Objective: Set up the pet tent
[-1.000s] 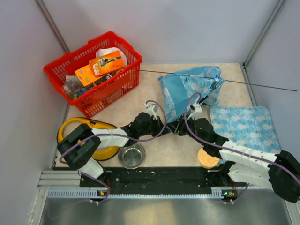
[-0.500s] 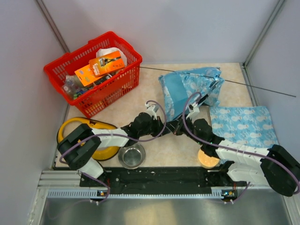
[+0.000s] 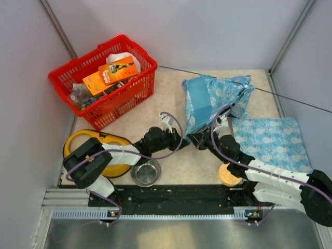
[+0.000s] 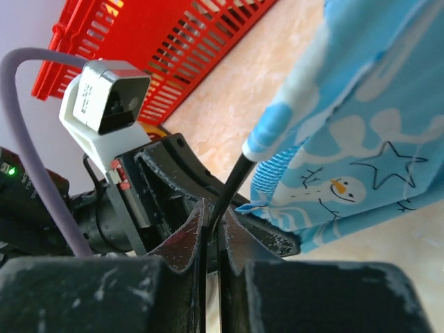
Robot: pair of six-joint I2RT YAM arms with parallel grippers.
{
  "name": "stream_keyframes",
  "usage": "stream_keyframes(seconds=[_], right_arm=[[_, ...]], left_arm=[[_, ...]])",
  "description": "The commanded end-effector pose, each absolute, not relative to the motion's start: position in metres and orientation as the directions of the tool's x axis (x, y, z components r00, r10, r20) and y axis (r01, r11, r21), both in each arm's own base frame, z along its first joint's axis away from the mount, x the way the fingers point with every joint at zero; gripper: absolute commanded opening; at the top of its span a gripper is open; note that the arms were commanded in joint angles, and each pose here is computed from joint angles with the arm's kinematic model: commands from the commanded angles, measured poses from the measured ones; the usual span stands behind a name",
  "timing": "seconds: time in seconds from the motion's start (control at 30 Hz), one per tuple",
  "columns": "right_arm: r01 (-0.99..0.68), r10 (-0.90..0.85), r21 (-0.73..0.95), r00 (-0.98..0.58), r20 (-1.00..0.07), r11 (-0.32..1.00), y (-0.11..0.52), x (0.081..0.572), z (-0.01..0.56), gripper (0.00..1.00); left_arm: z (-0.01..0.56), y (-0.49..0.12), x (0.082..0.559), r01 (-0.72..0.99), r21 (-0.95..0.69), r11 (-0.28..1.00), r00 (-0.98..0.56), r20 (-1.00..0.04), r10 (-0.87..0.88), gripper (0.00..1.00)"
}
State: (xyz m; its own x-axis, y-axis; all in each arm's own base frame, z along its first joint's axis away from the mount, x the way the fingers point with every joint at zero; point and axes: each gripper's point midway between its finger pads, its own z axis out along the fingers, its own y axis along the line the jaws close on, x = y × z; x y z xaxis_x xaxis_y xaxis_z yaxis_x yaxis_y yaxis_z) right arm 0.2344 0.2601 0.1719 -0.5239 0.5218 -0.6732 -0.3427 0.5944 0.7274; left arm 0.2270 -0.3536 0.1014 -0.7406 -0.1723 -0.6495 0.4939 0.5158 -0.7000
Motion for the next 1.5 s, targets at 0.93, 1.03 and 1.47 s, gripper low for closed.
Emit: stream_keyframes(seconds=[0.93,1.03,1.47], right_arm=[[-0.143,0.722,0.708,0.103,-0.684,0.691,0.15,0.305,0.289,0.0],[-0.109,0.727,0.719,0.122,-0.675,0.686,0.144,0.307,0.286,0.0],[-0.017,0.768,0.782,0.204,-0.608,0.623,0.126,0.318,0.281,0.0]], left_arm=[[0.027,-0.328,0.184,0.505,-0.643,0.576,-0.791,-0.611,0.011,0.0],[0.025,-0.328,0.184,0.502,-0.641,0.581,-0.793,-0.609,0.012,0.0],[0.01,-0.322,0.182,0.484,-0.627,0.61,-0.805,-0.593,0.03,0.0]])
